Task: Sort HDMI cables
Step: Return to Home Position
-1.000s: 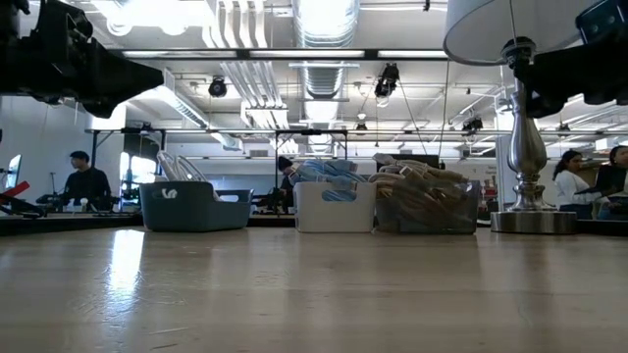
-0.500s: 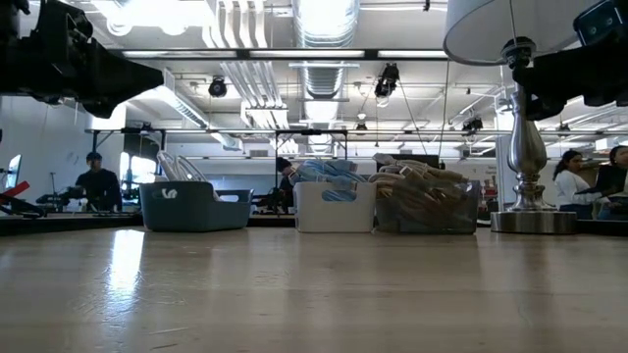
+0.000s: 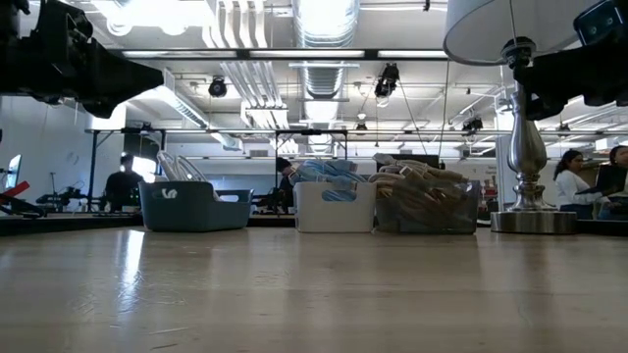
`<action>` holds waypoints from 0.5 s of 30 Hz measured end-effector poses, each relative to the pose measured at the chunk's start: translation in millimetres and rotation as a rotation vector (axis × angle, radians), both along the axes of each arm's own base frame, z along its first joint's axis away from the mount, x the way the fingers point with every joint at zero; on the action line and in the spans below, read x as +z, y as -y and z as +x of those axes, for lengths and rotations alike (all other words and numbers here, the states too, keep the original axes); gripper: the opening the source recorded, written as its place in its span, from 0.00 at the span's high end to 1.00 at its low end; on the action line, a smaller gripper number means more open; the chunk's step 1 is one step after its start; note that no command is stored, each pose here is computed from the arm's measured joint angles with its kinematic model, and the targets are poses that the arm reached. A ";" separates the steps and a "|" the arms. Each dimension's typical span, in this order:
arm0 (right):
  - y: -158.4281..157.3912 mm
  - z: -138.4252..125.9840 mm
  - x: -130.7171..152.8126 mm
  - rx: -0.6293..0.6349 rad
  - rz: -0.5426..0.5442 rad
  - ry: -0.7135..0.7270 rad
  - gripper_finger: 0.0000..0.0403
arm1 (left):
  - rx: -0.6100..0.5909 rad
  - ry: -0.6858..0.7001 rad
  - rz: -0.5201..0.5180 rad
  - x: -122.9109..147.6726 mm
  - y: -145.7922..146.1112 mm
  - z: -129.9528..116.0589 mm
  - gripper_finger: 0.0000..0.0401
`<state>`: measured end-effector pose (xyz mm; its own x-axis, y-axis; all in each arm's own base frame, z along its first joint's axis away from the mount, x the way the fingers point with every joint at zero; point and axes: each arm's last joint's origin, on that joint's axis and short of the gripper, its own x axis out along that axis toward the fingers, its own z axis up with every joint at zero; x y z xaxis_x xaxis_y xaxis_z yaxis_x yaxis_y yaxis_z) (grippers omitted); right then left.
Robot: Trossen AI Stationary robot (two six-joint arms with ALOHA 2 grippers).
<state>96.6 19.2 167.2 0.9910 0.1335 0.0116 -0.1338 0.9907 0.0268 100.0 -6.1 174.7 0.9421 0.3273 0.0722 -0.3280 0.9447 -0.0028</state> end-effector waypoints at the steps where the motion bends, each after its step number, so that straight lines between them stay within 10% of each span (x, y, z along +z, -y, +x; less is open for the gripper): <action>1: 0.0 0.0 0.0 0.000 0.000 0.000 0.70 | 0.000 0.000 0.000 0.0 0.0 0.0 0.78; 15: 0.0 0.0 0.0 0.000 0.000 0.000 0.67 | 0.000 0.000 0.000 0.0 0.0 0.0 0.78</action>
<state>96.6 19.2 167.2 0.9910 0.1335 0.0115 -0.1337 0.9907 0.0268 100.0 -6.1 174.7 0.9422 0.3273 0.0722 -0.3279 0.9447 -0.0028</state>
